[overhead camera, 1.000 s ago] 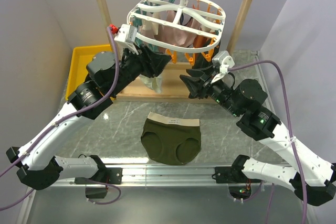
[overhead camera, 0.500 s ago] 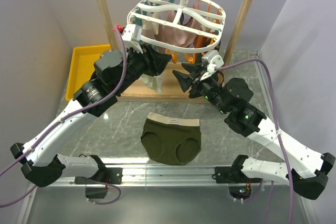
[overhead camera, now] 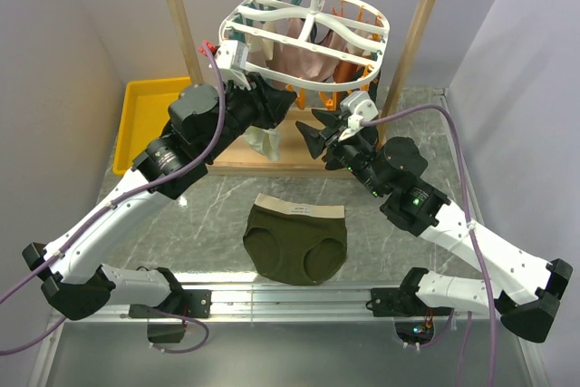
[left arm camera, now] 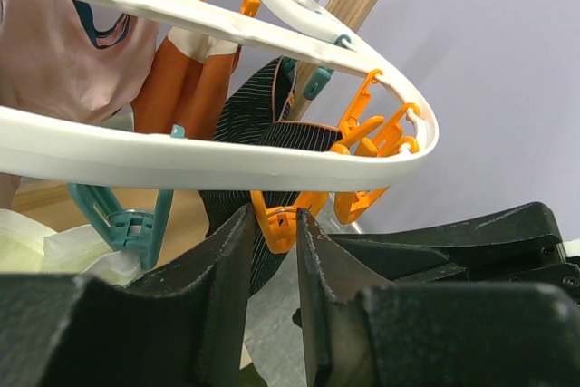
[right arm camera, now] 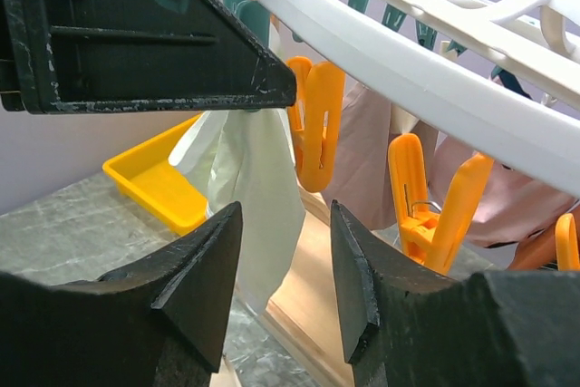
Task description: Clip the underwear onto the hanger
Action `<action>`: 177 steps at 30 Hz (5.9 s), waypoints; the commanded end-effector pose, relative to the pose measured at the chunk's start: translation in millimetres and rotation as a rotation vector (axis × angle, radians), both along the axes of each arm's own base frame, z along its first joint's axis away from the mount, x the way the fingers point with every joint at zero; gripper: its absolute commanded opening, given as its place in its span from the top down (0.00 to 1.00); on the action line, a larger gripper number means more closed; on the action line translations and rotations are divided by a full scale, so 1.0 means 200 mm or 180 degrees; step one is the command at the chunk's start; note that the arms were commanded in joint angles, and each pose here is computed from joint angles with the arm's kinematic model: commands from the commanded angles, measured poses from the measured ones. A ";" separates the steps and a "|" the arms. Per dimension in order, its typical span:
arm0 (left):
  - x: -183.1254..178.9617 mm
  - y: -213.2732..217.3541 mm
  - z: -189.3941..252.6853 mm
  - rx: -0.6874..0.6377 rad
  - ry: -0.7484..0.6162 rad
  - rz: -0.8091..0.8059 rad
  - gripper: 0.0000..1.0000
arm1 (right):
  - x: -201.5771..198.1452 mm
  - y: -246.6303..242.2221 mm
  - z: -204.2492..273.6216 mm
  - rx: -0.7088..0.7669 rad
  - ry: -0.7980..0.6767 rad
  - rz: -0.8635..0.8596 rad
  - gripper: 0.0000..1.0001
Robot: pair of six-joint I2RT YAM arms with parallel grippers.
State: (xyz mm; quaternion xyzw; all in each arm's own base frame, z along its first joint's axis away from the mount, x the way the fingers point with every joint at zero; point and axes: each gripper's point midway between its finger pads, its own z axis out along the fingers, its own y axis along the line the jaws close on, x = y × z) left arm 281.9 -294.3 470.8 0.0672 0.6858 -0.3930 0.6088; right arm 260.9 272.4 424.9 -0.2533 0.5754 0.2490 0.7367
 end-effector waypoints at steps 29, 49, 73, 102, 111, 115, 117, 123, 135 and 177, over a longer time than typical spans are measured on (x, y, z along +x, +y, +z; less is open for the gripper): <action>0.00 0.00 0.14 -0.0158 -0.0180 0.0029 0.93 | 0.14 -0.01 0.20 0.0156 -0.0317 -0.0149 0.48; -0.10 0.04 0.16 -0.0114 -0.0278 -0.0167 0.68 | 0.11 0.02 0.22 0.0040 -0.0418 0.0023 0.88; -0.08 -0.03 0.18 -0.0367 0.0017 -0.0359 0.33 | 0.01 0.07 0.22 0.0172 -0.0095 0.0431 1.00; -0.04 -0.05 0.21 -0.0424 -0.0021 -0.0300 0.96 | -0.01 0.06 0.14 0.0137 0.0011 0.0467 0.81; -0.03 -0.05 0.19 -0.0391 -0.0024 -0.0296 1.00 | -0.11 0.03 -0.15 -0.0133 0.0285 0.0629 0.57; -0.03 -0.06 0.18 -0.0400 -0.0002 -0.0313 1.00 | -0.21 0.07 -0.40 -0.0370 0.0656 0.0927 0.57; -0.04 -0.06 0.18 -0.0403 -0.0005 -0.0323 1.00 | -0.24 0.09 -0.58 -0.0565 0.0916 0.1015 0.54; -0.03 -0.06 0.18 -0.0400 -0.0002 -0.0308 1.00 | -0.31 0.16 -0.99 -0.1228 0.1199 0.1265 0.43; -0.01 -0.06 0.15 -0.0374 0.0020 -0.0311 1.00 | -0.10 0.37 -1.45 -0.1895 0.1693 0.1245 0.33; 0.02 0.00 0.07 -0.0335 0.0119 -0.0271 1.00 | 0.07 0.33 -1.59 -0.1936 0.1923 0.0505 1.00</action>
